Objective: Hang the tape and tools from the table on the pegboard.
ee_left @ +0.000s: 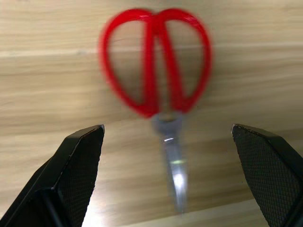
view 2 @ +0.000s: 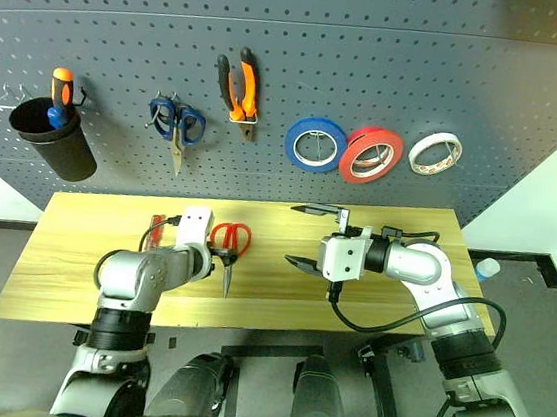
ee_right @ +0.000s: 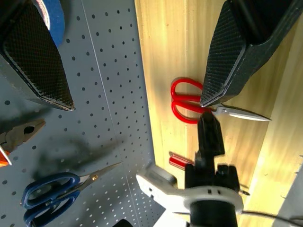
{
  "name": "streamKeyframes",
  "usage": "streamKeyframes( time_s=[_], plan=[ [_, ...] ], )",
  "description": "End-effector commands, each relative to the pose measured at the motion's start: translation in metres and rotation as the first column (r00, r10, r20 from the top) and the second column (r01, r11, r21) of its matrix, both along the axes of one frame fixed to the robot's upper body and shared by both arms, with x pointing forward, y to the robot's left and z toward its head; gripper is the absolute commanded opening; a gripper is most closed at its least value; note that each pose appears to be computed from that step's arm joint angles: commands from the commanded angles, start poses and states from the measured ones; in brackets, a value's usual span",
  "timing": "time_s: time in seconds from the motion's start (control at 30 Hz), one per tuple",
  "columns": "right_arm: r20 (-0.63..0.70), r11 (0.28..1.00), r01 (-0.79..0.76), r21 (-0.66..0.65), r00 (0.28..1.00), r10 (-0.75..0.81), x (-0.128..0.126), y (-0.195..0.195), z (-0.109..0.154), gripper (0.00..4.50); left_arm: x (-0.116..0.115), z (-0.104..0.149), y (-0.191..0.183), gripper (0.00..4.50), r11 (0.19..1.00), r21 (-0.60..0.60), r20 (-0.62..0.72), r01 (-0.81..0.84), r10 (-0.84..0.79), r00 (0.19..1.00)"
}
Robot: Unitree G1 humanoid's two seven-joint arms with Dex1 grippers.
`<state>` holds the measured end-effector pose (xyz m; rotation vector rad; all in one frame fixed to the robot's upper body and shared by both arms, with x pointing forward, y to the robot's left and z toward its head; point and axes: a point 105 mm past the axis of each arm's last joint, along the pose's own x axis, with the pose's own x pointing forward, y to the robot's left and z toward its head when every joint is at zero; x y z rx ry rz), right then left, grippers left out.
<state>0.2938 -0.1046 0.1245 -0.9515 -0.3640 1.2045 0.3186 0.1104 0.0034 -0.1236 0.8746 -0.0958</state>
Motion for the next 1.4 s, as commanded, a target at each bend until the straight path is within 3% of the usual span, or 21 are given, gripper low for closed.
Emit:
streamKeyframes(
  time_s=[0.03, 0.33, 0.67, 1.07, 1.1, 1.13, 1.4],
  plan=[
    [0.044, 1.0, 0.006, 0.021, 0.999, -0.007, 0.001, -0.001, 0.009, 4.47, 0.0, -0.01, 0.011, 4.5, 0.996, 0.07, -0.07, -0.059, 0.063, 0.996],
    [0.003, 0.999, 0.035, -0.006, 0.999, -0.035, -0.001, -0.016, -0.004, 4.47, 0.01, -0.017, 0.0, 4.5, 0.991, -0.027, -0.158, -0.129, 0.123, 0.98],
    [0.018, 0.998, 0.058, 0.001, 0.998, -0.058, 0.0, -0.018, -0.006, 4.47, 0.014, -0.031, -0.003, 4.5, 0.986, -0.027, -0.234, -0.165, 0.155, 0.96],
    [0.039, 0.998, 0.06, 0.009, 0.997, -0.061, 0.002, -0.015, -0.004, 4.5, 0.015, -0.035, 0.0, 0.59, 0.982, -0.025, -0.263, -0.188, 0.175, 0.949],
    [0.039, 0.998, 0.06, 0.01, 0.997, -0.06, 0.002, -0.015, -0.004, 4.5, 0.015, -0.035, 0.001, 0.51, 0.983, -0.012, -0.272, -0.185, 0.175, 0.946],
    [0.038, 0.998, 0.06, 0.011, 0.997, -0.06, 0.002, -0.014, -0.005, 4.5, 0.014, -0.035, 0.002, 0.14, 0.982, -0.012, -0.276, -0.188, 0.177, 0.945],
    [0.028, 0.998, 0.063, 0.023, 0.998, -0.064, 0.003, -0.014, -0.005, 4.5, 0.014, -0.029, 0.014, 0.04, 0.978, 0.009, -0.275, -0.208, 0.202, 0.94]
  ],
)
